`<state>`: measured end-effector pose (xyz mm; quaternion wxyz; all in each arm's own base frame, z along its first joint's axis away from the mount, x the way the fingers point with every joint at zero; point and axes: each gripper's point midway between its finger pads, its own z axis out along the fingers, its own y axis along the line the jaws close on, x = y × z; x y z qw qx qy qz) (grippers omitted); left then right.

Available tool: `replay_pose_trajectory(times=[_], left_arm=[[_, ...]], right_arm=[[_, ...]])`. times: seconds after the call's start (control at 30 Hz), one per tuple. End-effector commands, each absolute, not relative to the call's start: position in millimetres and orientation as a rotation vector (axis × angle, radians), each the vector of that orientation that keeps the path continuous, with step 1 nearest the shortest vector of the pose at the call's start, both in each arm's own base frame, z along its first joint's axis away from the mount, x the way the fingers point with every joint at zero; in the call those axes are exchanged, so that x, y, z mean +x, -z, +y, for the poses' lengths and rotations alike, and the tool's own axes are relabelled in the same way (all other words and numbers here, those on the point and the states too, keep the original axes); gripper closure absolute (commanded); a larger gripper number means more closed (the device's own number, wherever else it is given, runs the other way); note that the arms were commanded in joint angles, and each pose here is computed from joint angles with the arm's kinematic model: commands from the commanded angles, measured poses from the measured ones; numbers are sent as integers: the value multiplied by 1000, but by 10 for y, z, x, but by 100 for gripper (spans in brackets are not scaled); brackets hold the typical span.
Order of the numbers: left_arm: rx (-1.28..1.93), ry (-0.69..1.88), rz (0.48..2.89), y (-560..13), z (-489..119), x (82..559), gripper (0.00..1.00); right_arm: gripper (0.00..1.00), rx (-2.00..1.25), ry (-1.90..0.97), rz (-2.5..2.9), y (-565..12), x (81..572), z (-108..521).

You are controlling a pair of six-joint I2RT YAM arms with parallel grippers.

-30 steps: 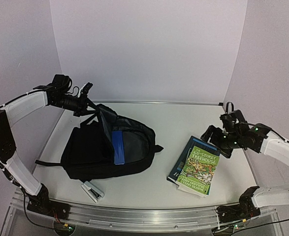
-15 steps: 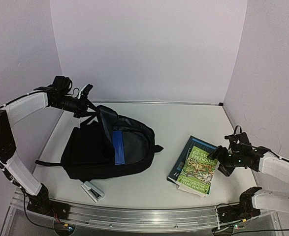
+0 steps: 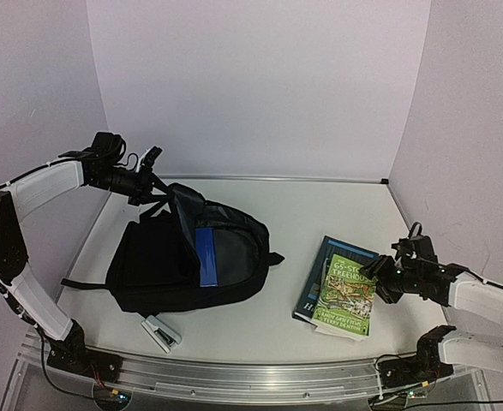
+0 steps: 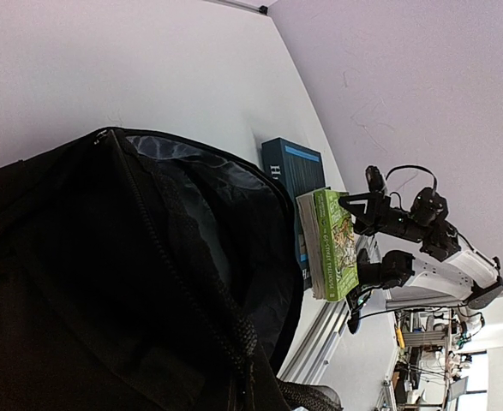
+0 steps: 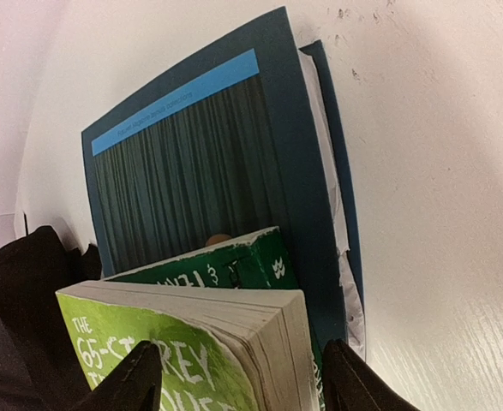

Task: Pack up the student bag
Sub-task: Pick up the book from the center of the board.

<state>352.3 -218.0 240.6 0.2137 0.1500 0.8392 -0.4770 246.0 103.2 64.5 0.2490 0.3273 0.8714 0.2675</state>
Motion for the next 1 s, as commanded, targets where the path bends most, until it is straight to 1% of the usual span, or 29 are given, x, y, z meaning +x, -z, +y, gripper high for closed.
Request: replay_pose_trajectory(times=[0.0, 0.13, 0.17, 0.2, 0.27, 0.37, 0.43, 0.53, 0.6, 0.67, 0.8, 0.97], left_arm=[[461, 1341, 2272, -2505, -2195, 3553, 100], [461, 1342, 2276, -2500, -2197, 3553, 100], [460, 1342, 2276, -2500, -2194, 3555, 100], [462, 1342, 2275, -2504, -2197, 3549, 100], [462, 1344, 2274, -2505, -2196, 3548, 100], [462, 1342, 2273, -2511, -2193, 3547, 100], [463, 1343, 2272, -2510, -2195, 3543, 100], [463, 1343, 2272, -2511, -2194, 3544, 100], [464, 1343, 2271, -2516, -2195, 3541, 100], [466, 1343, 2270, -2519, -2198, 3538, 100], [466, 1342, 2269, -2523, -2198, 3542, 100], [468, 1344, 2265, -2535, -2199, 3544, 100]], right_arm=[[35, 900, -736, 2379, -529, 2453, 1041], [36, 891, -759, 2378, -475, 2471, 1074], [36, 888, -775, 2377, -458, 2470, 1094], [39, 887, -796, 2371, -454, 2479, 1115], [48, 872, -850, 2346, -494, 2515, 1171], [67, 857, -884, 2317, -567, 2542, 1197], [76, 851, -900, 2294, -633, 2560, 1201], [92, 837, -949, 2242, -801, 2588, 1224], [100, 817, -981, 2196, -963, 2626, 1237], [100, 766, -1003, 2151, -1165, 2674, 1258], [100, 627, -955, 2112, -1575, 2776, 1264], [100, 508, -684, 2140, -1976, 2967, 1085]])
